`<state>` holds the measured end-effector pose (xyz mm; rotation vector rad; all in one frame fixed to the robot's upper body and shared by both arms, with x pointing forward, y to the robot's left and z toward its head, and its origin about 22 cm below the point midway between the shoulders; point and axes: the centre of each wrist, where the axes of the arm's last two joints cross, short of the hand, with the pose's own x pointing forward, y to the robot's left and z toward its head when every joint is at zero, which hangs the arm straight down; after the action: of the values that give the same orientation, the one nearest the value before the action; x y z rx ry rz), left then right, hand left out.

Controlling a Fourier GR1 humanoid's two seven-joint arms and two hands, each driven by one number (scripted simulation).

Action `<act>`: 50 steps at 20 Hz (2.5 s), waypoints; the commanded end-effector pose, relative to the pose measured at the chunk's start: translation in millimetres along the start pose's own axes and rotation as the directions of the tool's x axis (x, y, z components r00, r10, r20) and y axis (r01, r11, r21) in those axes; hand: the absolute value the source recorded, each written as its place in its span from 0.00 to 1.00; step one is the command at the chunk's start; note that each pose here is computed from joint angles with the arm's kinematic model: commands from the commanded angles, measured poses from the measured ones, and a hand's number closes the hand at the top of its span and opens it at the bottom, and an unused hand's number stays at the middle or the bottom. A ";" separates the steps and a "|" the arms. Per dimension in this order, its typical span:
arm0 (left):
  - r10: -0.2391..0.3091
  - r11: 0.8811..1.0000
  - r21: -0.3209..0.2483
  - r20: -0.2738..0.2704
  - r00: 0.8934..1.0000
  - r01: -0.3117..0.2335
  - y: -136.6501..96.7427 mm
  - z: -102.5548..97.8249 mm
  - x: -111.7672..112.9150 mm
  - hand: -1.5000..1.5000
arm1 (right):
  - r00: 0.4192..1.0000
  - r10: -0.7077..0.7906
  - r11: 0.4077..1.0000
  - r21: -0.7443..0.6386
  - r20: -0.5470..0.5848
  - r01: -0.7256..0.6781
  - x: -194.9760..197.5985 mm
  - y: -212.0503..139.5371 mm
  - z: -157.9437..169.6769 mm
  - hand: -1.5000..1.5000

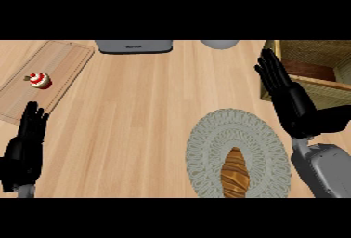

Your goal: Pick the croissant from the placemat and place it in the basket

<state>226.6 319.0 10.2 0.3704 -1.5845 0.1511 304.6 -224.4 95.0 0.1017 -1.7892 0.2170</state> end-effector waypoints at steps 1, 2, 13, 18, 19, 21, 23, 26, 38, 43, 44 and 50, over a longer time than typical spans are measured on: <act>-0.025 0.998 -0.053 -0.011 1.000 0.024 -13.9 -3.3 13.2 0.50 | 0.996 -0.066 0.998 0.012 0.063 0.065 -4.1 -3.8 -1.1 1.00; -0.034 0.997 -0.076 -0.031 0.999 0.032 -3.3 -22.1 26.9 0.50 | 0.990 -0.092 0.996 0.030 0.110 0.089 7.4 -19.7 -1.6 1.00; -0.072 0.970 -0.241 -0.177 0.982 0.028 -13.4 -36.9 19.0 0.50 | 0.853 0.126 0.907 0.289 0.506 -0.305 2.3 83.5 48.0 0.00; -0.081 0.966 -0.256 -0.197 0.977 0.029 -6.8 -52.2 18.5 0.50 | 0.882 0.243 0.911 0.219 0.404 -0.351 43.5 122.3 73.9 0.00; -0.098 0.970 -0.237 -0.187 0.977 0.052 -13.1 -49.5 20.1 0.50 | 0.881 0.299 0.891 0.224 0.366 -0.395 61.4 116.7 67.0 0.00; -0.088 0.972 -0.231 -0.188 0.978 0.043 -15.6 -53.5 26.0 0.50 | 0.887 0.369 0.855 0.272 0.278 -0.441 77.7 115.7 70.6 0.00; -0.100 0.967 -0.251 -0.197 0.975 0.049 -16.5 -48.6 25.3 0.50 | 0.818 0.529 0.769 0.281 0.224 -0.574 87.8 99.9 58.3 0.00; -0.092 0.971 -0.237 -0.205 0.974 0.042 -9.7 -50.1 25.0 0.50 | 0.633 0.761 0.605 0.196 0.144 -0.772 105.3 72.4 39.6 0.00; -0.086 0.966 -0.256 -0.171 0.982 0.040 -29.2 -60.6 34.5 0.50 | 0.423 0.904 0.398 0.474 -0.060 -0.785 196.7 43.3 18.1 0.00; -0.096 0.969 -0.241 -0.191 0.977 0.048 -14.8 -54.6 27.6 0.50 | 0.466 0.883 0.420 0.546 -0.060 -0.725 219.6 19.8 44.4 0.00; -0.092 0.970 -0.239 -0.191 0.977 0.044 -18.4 -63.1 23.0 0.50 | 0.515 0.856 0.452 0.553 -0.047 -0.700 225.2 11.3 49.5 0.00; -0.075 0.967 -0.254 -0.189 0.979 0.025 -6.1 -47.9 23.5 0.50 | 0.630 0.772 0.592 0.456 -0.082 -0.665 216.8 -22.7 81.6 0.00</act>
<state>282.1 320.4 32.9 0.2059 -1.3749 -0.0525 199.6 -234.3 291.1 -0.3578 -1.3900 1.2059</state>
